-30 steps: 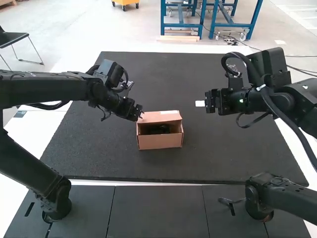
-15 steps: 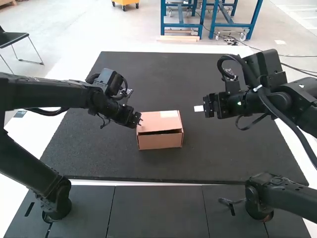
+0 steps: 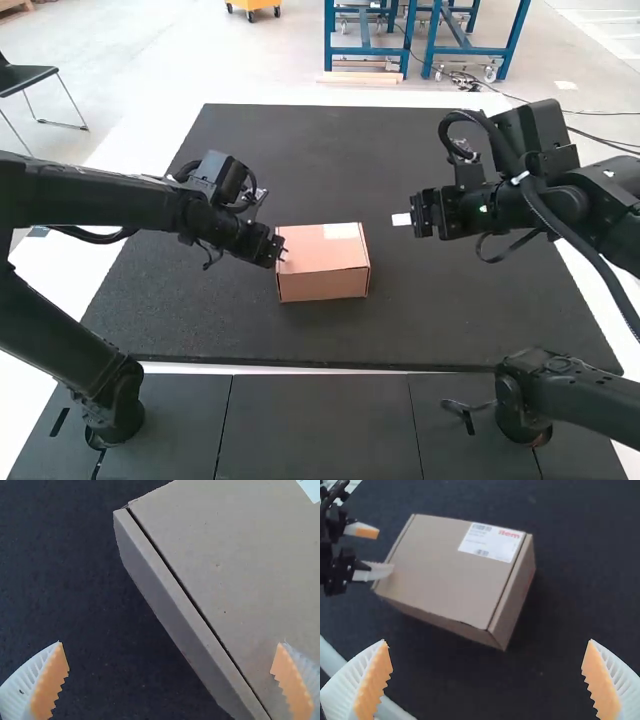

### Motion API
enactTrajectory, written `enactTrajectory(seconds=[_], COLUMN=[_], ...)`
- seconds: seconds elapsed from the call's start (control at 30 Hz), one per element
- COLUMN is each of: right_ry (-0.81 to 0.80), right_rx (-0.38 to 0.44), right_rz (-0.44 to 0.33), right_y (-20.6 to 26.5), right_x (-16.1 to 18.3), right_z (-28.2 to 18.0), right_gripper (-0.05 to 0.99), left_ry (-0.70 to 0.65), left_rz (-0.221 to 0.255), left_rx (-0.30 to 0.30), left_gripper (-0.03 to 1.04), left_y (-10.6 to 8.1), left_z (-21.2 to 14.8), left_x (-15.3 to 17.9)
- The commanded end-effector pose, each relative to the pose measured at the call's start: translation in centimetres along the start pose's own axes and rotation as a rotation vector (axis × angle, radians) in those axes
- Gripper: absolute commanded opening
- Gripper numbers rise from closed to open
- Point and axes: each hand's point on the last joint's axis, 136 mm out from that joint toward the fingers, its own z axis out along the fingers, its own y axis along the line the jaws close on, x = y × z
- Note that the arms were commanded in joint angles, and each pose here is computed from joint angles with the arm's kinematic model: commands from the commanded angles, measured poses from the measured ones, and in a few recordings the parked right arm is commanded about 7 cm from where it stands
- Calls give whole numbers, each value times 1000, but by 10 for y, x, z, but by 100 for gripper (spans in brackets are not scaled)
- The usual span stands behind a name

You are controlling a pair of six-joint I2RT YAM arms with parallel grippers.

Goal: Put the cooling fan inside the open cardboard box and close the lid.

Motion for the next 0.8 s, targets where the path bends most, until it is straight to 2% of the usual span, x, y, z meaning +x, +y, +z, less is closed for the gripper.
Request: enactTrajectory(seconds=[0.0,0.23,0.37,0.57,0.67,0.77], right_ry=[-38,-40,-53,-118,-170,-206], right_rx=[-10,-11,-12,0,53,73], right_rz=[-23,-23,-26,-27,-27,-29], right_y=[6,6,7,6,-3,-7], right_x=[-15,-15,-20,-37,-50,-57], right_z=[-8,-9,-12,-18,-20,-20], right_gripper=[86,86,86,86,89,90], left_ry=[18,39,40,-106,-212,-309], left_rz=[22,27,54,54,61,63], left_rx=[-26,-47,-49,-74,-79,-86], left_gripper=[96,97,97,97,97,96], left_y=[0,3,2,10,9,10], left_z=[4,5,-11,-59,-88,-115], left_x=[10,18,9,-36,-60,-74])
